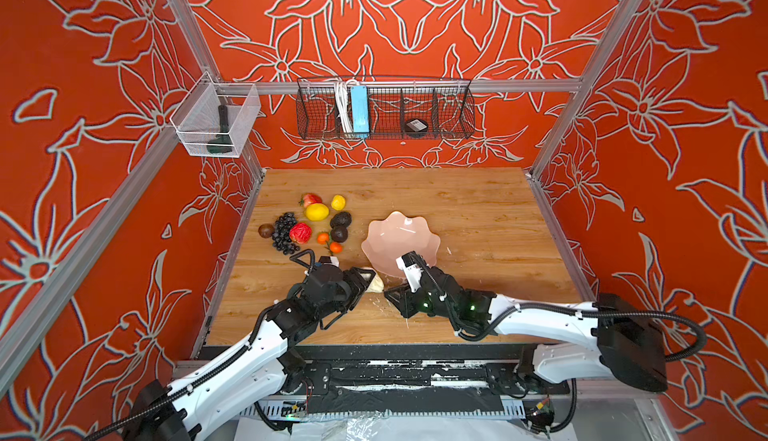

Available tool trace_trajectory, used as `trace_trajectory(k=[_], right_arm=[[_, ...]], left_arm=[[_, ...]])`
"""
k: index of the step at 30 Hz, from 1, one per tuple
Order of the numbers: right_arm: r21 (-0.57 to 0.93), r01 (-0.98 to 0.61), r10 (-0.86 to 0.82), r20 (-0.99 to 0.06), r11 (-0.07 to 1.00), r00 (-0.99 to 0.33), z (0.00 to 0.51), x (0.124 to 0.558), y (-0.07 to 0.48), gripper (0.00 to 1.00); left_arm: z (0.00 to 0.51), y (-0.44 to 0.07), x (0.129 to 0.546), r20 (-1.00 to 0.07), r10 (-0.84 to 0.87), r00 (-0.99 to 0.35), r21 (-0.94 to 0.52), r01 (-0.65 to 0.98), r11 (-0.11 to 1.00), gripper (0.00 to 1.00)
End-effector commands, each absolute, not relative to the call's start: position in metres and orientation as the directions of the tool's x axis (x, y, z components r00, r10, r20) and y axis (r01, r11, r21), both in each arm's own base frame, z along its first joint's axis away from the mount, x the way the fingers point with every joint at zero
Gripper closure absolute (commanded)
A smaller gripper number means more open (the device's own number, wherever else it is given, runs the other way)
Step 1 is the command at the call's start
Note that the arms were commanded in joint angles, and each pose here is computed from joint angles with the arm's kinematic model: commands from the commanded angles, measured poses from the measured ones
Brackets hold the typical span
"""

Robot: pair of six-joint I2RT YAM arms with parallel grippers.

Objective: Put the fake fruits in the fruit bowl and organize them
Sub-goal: 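Grasp pear stem with right gripper beside left gripper at bowl rim, then carry white pear by stem into bowl with right gripper while left gripper releases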

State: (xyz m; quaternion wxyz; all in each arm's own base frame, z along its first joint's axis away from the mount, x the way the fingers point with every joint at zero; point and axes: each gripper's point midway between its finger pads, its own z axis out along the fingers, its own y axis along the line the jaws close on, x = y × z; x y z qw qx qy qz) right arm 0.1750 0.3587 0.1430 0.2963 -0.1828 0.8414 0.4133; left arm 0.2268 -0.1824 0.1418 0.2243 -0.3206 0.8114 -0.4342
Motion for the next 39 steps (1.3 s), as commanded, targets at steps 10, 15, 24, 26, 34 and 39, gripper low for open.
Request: trace_trajectory(k=[10, 15, 24, 26, 34, 39], right_arm=[[0.58, -0.576, -0.061, -0.672, 0.576, -0.738, 0.16, 0.175, 0.361, 1.0], [0.56, -0.572, -0.076, -0.672, 0.599, -0.737, 0.162, 0.176, 0.358, 1.0], [0.437, -0.554, -0.145, -0.678, 0.709, -0.721, 0.186, 0.184, 0.327, 1.0], [0.405, -0.548, -0.165, -0.675, 0.732, -0.719, 0.194, 0.188, 0.316, 1.0], [0.277, -0.537, -0.247, -0.662, 0.797, -0.708, 0.227, 0.225, 0.276, 1.0], [0.252, -0.546, -0.289, -0.635, 0.799, -0.716, 0.227, 0.256, 0.269, 1.0]], left_arm=[[0.145, -0.185, 0.227, -0.086, -0.714, -0.695, -0.854, -0.318, 0.412, 0.38], [0.142, -0.185, 0.228, -0.093, -0.712, -0.696, -0.846, -0.322, 0.425, 0.29], [0.158, -0.182, 0.231, -0.192, -0.659, -0.728, -0.797, -0.276, 0.537, 0.02], [0.161, -0.177, 0.229, -0.215, -0.634, -0.743, -0.775, -0.265, 0.573, 0.02], [0.18, -0.117, 0.214, -0.423, -0.58, -0.696, -0.643, -0.221, 0.734, 0.02], [0.178, -0.099, 0.206, -0.518, -0.53, -0.671, -0.585, -0.174, 0.792, 0.02]])
